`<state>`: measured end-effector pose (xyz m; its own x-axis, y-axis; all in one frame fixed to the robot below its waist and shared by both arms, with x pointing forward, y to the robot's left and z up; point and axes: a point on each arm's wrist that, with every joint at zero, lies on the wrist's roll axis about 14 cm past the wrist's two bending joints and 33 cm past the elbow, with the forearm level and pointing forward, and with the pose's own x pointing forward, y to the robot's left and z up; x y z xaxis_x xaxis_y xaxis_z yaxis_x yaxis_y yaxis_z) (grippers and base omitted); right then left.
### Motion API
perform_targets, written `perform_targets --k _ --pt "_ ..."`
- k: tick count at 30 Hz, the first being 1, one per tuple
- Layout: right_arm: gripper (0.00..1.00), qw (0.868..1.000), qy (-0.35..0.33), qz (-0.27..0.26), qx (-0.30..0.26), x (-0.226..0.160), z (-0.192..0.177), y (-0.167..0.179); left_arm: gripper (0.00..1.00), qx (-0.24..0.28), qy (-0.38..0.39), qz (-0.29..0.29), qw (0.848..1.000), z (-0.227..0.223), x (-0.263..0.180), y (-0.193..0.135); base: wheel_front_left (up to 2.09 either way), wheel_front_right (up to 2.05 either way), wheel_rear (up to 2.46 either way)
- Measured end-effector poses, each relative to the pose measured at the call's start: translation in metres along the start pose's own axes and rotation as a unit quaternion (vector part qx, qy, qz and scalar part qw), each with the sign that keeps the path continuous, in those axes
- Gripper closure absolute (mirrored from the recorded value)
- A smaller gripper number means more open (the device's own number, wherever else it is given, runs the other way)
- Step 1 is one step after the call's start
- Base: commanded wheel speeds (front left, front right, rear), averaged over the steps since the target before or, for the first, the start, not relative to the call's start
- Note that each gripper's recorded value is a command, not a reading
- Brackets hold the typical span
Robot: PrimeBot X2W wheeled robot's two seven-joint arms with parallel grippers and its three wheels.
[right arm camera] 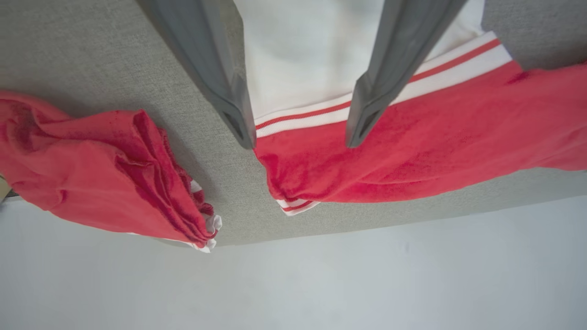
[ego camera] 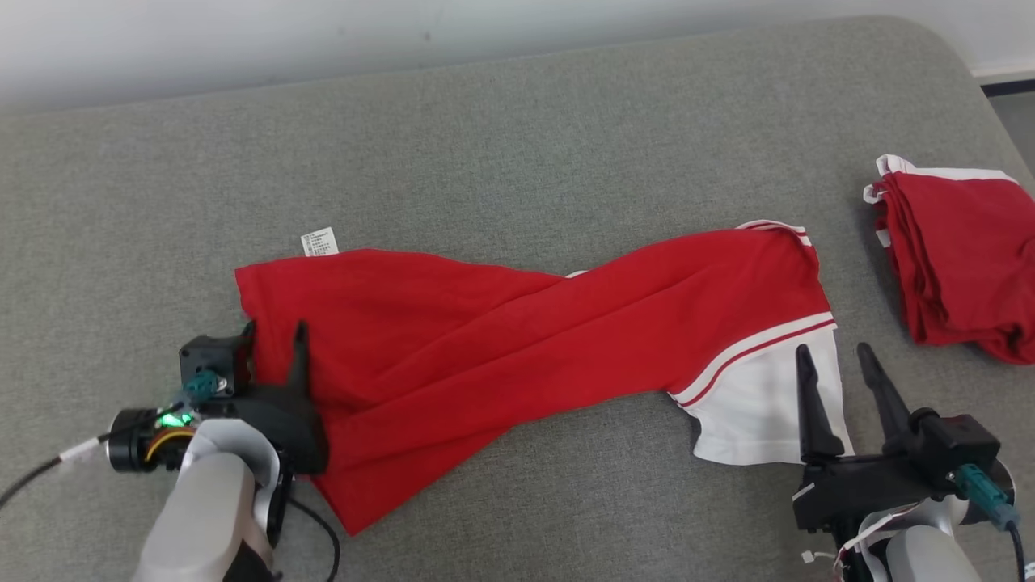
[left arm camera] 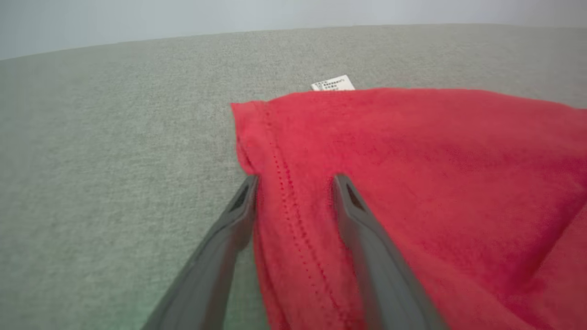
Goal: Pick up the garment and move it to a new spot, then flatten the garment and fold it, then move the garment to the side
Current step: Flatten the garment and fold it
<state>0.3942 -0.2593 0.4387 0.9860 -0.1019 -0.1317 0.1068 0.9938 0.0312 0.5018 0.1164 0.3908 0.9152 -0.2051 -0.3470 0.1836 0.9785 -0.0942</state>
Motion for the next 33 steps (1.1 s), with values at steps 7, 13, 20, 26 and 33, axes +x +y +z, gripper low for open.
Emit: perform_targets --k 7,13,20,26,33 --pt "0.0 1.0 -0.01 -0.01 -0.001 0.008 0.005 -0.006 1.0 0.044 -0.025 -0.026 0.998 0.032 0.028 0.002 0.0 0.0 0.0" --pt "0.0 1.0 -0.012 -0.009 0.002 0.017 0.005 -0.002 1.0 0.105 -0.127 -0.019 0.986 0.128 0.058 0.024 0.0 0.0 0.0" --pt "0.0 1.0 0.002 -0.011 0.013 0.017 -0.005 0.002 0.0 0.099 -0.115 -0.015 0.988 0.126 0.077 0.034 0.0 0.0 0.0" --pt "0.0 0.999 0.011 -0.025 0.018 0.015 -0.012 -0.005 0.0 0.028 -0.076 0.01 0.997 0.077 0.072 0.035 0.0 0.0 0.0" --pt "0.0 1.0 0.009 -0.017 0.018 0.013 -0.01 0.0 0.0 -0.042 -0.079 0.03 0.996 0.05 0.042 0.023 0.0 0.0 0.0"
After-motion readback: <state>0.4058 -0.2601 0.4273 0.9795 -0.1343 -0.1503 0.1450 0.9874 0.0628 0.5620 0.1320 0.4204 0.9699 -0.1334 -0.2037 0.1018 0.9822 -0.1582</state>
